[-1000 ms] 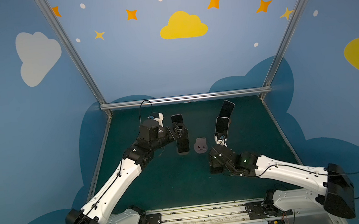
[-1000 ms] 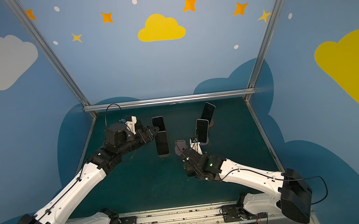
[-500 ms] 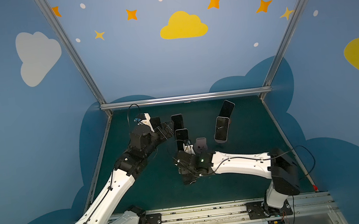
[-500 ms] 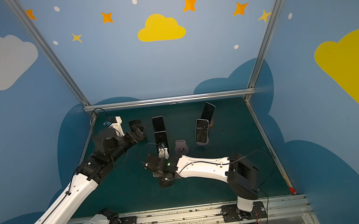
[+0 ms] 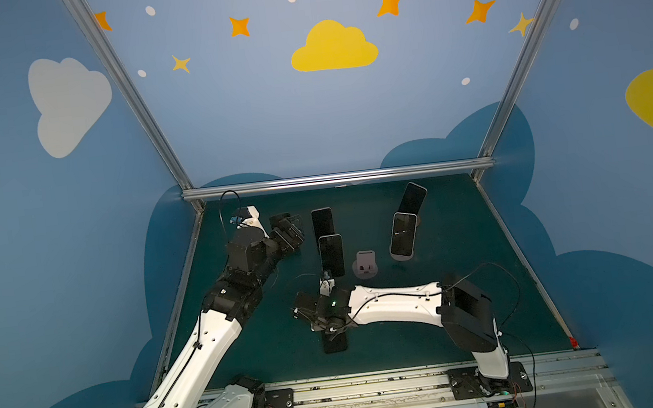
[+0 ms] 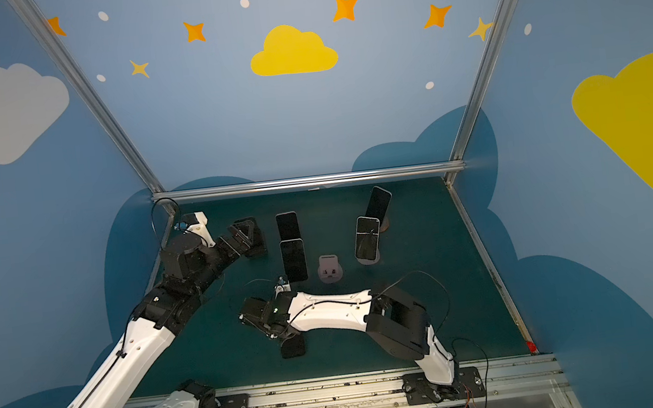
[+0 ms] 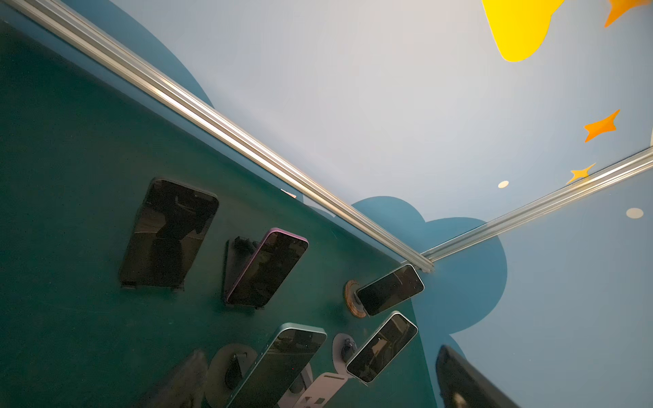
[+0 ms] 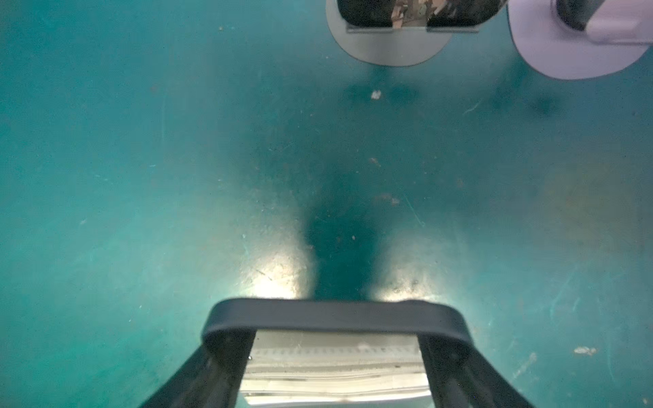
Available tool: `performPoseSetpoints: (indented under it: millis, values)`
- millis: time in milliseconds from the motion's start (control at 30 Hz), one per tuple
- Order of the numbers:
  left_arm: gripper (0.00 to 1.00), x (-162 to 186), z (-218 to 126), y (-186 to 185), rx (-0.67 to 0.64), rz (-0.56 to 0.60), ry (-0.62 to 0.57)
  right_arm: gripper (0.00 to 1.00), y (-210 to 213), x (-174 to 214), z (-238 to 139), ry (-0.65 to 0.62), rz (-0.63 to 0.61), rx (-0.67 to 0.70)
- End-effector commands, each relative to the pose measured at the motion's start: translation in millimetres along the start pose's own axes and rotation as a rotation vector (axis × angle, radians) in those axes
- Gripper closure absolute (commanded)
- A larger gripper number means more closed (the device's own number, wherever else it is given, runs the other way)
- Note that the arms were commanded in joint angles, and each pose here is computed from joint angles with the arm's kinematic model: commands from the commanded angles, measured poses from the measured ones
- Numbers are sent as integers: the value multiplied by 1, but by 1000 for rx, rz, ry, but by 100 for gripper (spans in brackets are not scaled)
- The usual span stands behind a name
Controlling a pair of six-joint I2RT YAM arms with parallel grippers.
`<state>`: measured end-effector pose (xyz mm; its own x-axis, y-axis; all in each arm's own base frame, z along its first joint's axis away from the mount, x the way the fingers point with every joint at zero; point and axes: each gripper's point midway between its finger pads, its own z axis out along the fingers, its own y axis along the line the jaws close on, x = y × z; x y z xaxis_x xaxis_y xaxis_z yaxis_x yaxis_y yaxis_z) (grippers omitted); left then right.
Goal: Remove the phone from the phone stand
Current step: 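Carry the held phone toward the robot and lower it with the right gripper, then lay the phone flat on the table near the robot with the right gripper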
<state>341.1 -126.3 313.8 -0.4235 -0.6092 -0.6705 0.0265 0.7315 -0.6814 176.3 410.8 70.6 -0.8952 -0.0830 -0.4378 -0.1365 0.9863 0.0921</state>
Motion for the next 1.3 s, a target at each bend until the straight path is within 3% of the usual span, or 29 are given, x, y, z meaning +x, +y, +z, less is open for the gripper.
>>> performPoseSetpoints:
  millis: [0, 400, 667, 1267]
  values:
    - [0, -6, -4, 0, 18, -26, -18, 47, -1, 4, 2, 29, 33, 21]
    - [0, -8, 1, 5, 15, -66, -3, 46, 10, 19, 32, 101, -9, 51]
    - [0, -6, 5, 7, 14, -75, 12, 45, 12, 38, 38, 264, -130, 65]
    - [0, -3, 10, 11, 3, -84, 29, 39, 6, 40, 58, 396, -137, 88]
